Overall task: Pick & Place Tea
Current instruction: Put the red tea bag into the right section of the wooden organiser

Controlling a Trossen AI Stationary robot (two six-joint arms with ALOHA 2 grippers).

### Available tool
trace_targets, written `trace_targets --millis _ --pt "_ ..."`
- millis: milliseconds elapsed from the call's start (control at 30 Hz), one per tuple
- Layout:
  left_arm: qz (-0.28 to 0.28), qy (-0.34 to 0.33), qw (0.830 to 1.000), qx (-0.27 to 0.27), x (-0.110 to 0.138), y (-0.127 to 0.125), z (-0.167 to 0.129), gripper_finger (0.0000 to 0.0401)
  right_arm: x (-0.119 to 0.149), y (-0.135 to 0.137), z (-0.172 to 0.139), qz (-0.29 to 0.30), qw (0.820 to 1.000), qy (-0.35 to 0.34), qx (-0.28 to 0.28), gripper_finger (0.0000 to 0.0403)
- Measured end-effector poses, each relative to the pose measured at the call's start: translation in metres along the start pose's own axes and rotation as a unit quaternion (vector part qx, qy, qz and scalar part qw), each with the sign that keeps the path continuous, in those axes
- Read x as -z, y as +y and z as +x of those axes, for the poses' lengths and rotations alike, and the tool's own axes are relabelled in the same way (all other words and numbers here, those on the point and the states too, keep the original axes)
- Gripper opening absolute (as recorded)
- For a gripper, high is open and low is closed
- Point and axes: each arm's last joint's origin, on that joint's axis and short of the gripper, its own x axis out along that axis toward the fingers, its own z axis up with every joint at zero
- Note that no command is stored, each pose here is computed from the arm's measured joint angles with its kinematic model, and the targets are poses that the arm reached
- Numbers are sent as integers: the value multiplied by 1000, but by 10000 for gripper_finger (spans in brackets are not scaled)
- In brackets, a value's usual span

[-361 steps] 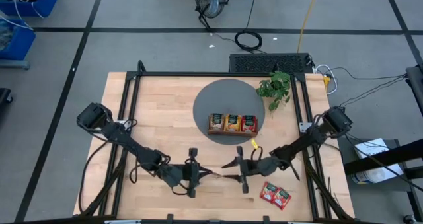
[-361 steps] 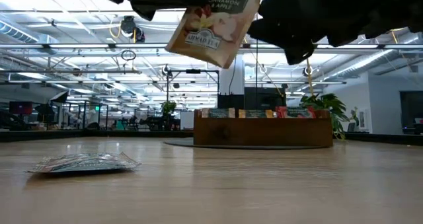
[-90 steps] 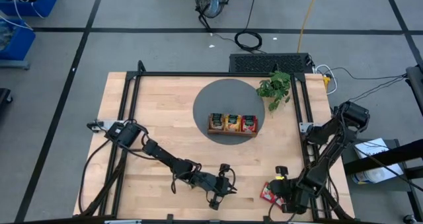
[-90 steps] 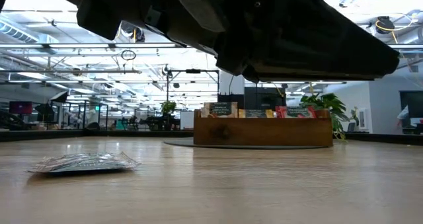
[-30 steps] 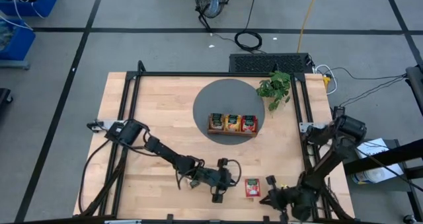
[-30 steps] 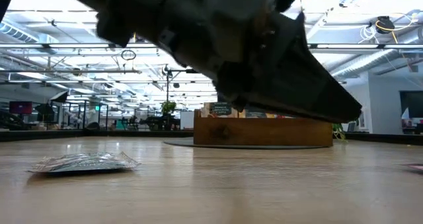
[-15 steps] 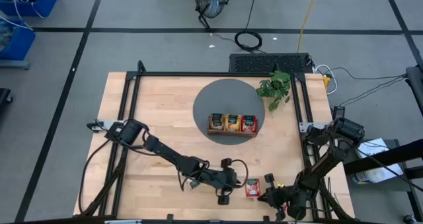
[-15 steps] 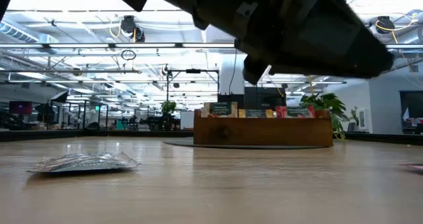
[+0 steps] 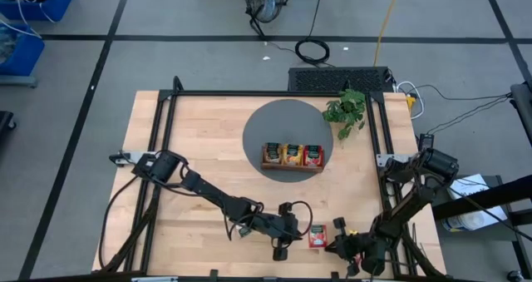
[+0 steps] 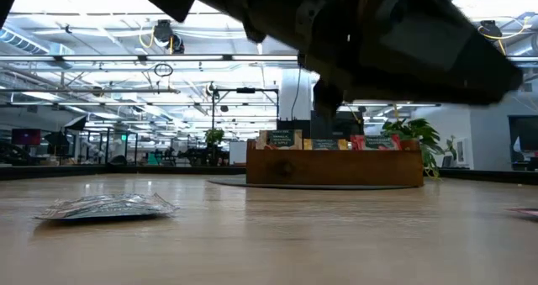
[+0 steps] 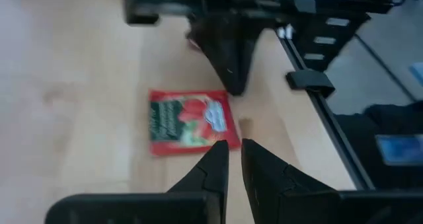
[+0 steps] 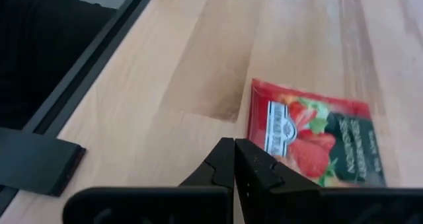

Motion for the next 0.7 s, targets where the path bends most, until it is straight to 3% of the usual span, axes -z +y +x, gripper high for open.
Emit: trace_targets --millis 267,500,700 --pt "-62 2 998 -2 -4 18 3 46 12 -8 0 36 999 17 0 0" --pt "-62 -3 998 -17 -4 20 3 47 19 -14 -1 65 998 18 7 0" --pt "-121 -20 990 -74 -5 26 3 47 20 -14 -1 63 998 20 8 0"
